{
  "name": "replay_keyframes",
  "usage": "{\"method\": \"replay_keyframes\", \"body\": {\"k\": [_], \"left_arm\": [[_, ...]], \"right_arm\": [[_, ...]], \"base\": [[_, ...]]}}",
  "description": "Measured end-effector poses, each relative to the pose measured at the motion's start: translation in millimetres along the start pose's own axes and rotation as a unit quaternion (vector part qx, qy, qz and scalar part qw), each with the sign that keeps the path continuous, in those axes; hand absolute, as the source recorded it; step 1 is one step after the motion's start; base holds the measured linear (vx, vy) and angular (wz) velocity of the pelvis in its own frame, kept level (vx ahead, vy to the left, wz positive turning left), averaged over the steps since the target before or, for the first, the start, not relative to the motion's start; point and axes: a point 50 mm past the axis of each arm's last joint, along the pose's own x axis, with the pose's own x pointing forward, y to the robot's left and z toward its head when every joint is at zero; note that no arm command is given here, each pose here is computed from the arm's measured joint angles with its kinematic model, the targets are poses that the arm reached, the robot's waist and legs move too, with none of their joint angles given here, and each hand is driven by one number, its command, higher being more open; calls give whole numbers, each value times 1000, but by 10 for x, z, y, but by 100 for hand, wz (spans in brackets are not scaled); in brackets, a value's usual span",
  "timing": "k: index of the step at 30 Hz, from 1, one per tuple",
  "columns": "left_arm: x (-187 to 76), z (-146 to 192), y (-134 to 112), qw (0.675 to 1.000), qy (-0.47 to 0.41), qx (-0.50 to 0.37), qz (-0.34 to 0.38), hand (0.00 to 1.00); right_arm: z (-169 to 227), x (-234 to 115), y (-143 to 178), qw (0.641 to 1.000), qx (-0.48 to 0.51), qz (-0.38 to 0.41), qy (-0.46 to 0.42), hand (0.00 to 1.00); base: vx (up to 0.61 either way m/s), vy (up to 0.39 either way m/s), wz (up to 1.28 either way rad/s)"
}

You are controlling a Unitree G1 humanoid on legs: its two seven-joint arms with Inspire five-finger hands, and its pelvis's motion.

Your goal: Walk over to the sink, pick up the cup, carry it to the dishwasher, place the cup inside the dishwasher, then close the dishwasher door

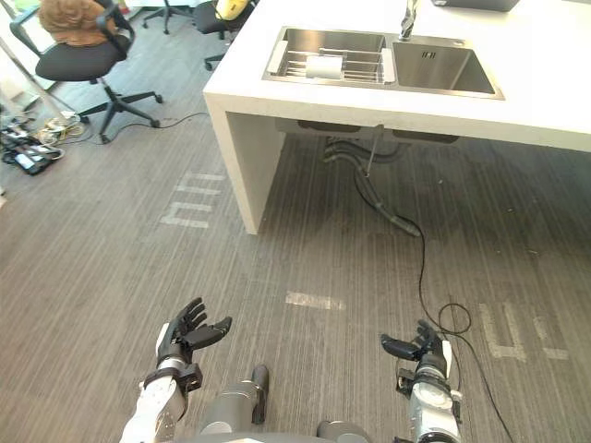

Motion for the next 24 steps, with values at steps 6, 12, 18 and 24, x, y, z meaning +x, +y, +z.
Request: {"method": "replay_keyframes", "body": {"k": [6, 12, 18, 24], "left_arm": [[-92, -125, 9, 1000, 21, 21, -12, 90], [-25, 71, -57, 1000, -15, 6, -16, 90], [-15, 200, -92, 999, -38, -35, 2, 90], [-142, 614, -301, 988, -137, -64, -36, 90]], "right_arm": [[-125, -63, 80, 1000, -17, 18, 17, 90], [-19, -31, 159, 999, -25, 34, 1, 90], [43, 27, -55, 998, -66, 12, -10, 90], [-113, -62, -55, 998, -57, 14, 2, 90]], "base": [[375, 208, -34], [400, -60, -1], [434, -175, 0], [346, -121, 13]]}}
